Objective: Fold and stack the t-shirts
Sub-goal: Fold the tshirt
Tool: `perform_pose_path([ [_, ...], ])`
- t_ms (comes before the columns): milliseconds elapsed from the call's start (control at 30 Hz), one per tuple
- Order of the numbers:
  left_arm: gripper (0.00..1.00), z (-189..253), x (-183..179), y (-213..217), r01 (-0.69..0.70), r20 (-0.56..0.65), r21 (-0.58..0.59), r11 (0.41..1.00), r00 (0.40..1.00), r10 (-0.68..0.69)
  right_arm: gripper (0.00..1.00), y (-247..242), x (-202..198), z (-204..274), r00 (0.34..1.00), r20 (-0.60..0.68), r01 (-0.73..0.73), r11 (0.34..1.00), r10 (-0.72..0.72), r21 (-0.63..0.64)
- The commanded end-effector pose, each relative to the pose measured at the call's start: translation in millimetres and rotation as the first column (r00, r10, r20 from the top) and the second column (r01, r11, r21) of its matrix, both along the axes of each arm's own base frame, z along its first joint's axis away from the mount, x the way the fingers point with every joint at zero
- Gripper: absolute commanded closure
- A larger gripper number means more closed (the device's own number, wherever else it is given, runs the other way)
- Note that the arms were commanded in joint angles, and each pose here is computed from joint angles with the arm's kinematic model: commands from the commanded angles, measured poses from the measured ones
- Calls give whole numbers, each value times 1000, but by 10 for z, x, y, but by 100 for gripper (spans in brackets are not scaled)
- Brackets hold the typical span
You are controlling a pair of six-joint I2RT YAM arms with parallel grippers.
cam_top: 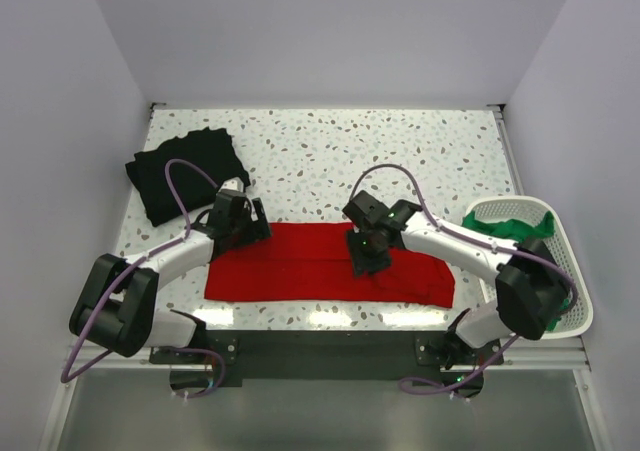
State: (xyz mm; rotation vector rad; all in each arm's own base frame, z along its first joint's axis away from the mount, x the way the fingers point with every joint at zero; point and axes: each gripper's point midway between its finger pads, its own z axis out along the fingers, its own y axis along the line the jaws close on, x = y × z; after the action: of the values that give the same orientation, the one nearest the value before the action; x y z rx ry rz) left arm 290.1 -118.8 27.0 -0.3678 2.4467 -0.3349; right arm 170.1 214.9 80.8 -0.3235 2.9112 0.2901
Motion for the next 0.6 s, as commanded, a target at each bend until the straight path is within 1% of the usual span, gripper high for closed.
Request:
perform_pose_path([
  [0, 12, -103, -124, 36, -9, -43, 8, 1000, 999, 10, 59, 161, -12, -154, 998, -24, -54, 997, 55, 47],
  [233, 12, -102, -127, 42, -12, -44, 10, 1000, 999, 13, 60, -78, -47, -427, 998, -58, -8, 996, 3, -92],
  [400, 12, -106, -117, 40, -9, -43, 13, 1000, 999, 9, 60, -249, -23, -560, 999, -44, 21, 982, -30, -189],
  [567, 12, -108, -110, 44, -8, -45, 18, 1000, 999, 9, 59, -373, 39, -529, 998, 0, 64, 967, -66, -248],
])
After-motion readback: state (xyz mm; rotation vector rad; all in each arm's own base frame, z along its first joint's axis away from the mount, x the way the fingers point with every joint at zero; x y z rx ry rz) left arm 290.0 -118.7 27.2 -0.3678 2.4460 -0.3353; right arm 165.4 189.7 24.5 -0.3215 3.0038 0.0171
